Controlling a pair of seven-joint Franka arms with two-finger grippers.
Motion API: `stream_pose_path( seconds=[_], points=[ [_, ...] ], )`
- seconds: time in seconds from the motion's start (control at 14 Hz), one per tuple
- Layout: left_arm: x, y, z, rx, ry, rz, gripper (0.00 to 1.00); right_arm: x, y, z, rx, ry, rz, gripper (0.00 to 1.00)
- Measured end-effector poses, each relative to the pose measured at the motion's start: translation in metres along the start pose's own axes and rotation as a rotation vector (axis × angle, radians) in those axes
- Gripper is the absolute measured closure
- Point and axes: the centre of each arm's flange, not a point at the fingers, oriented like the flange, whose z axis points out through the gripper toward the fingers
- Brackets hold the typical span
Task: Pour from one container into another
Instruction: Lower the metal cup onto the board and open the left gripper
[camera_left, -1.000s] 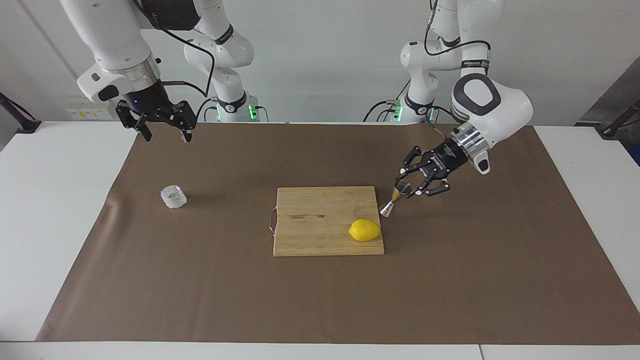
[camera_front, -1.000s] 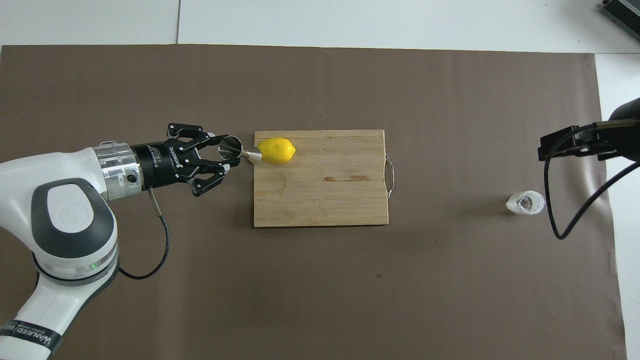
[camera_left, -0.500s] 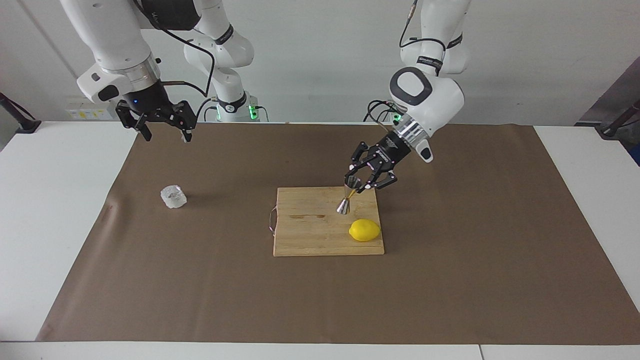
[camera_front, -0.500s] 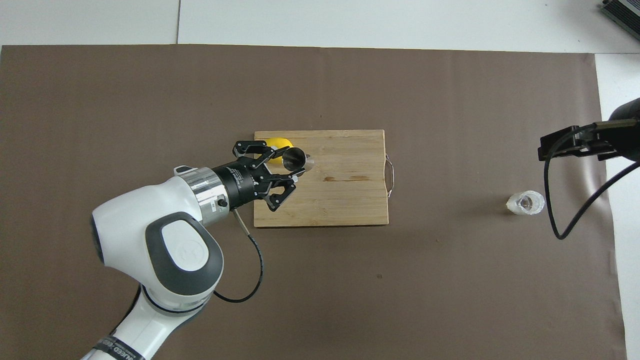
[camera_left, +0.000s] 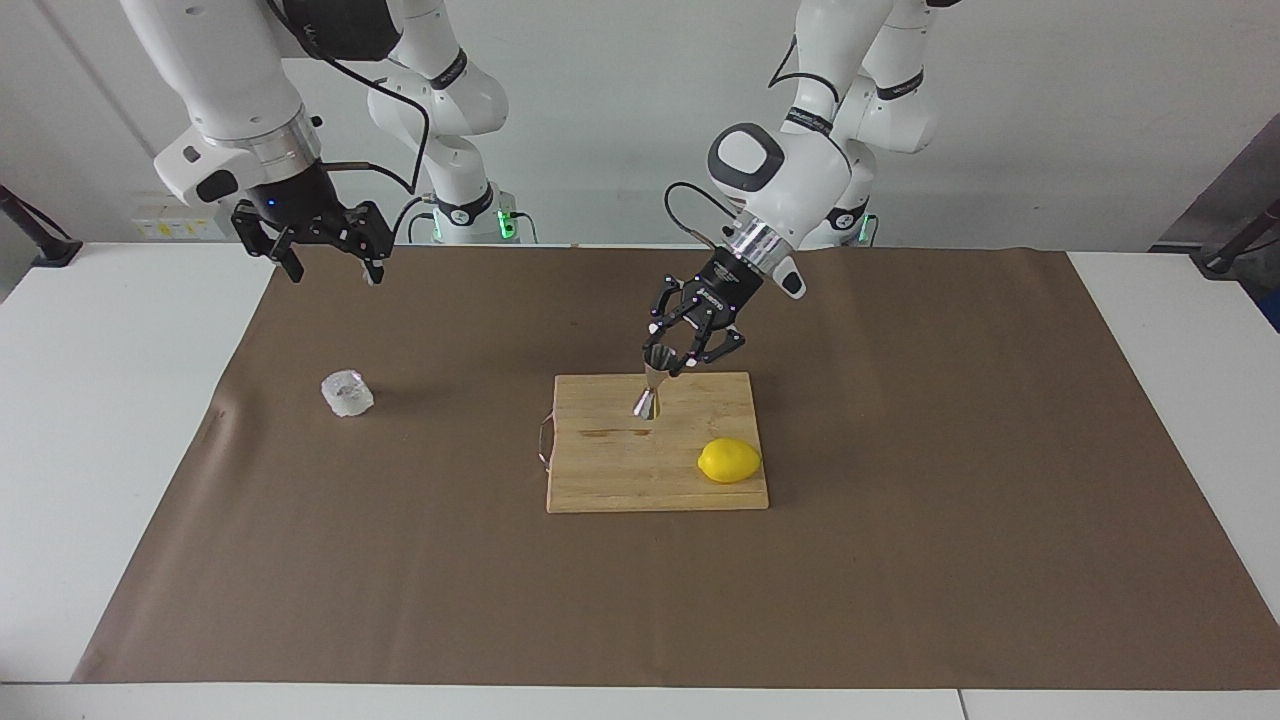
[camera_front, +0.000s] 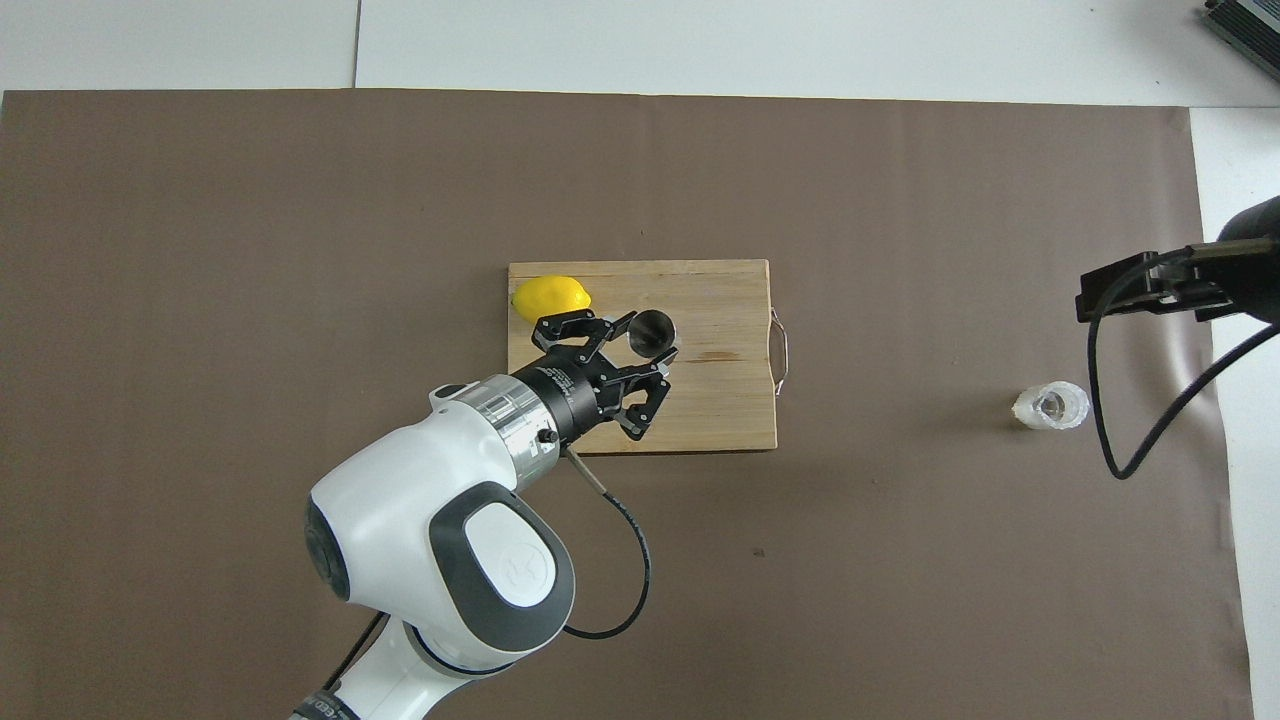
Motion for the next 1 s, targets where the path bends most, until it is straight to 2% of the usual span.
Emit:
stream_pose_path(
  seconds=[0.43,0.64,1.0],
  points=[
    [0.013,-0.026,0.05,-0.016,0.035,0.017,0.49,0.0,0.0,0.0,0.0,0.0,0.0,0.0],
    [0.019,-0.027,0.06,-0.037,0.045,0.026,0.49,0.0,0.0,0.0,0.0,0.0,0.0,0.0],
    [0.028,-0.04,0.071,-0.023,0.068,0.07,0.49,0.0,0.0,0.0,0.0,0.0,0.0,0.0]
  ],
)
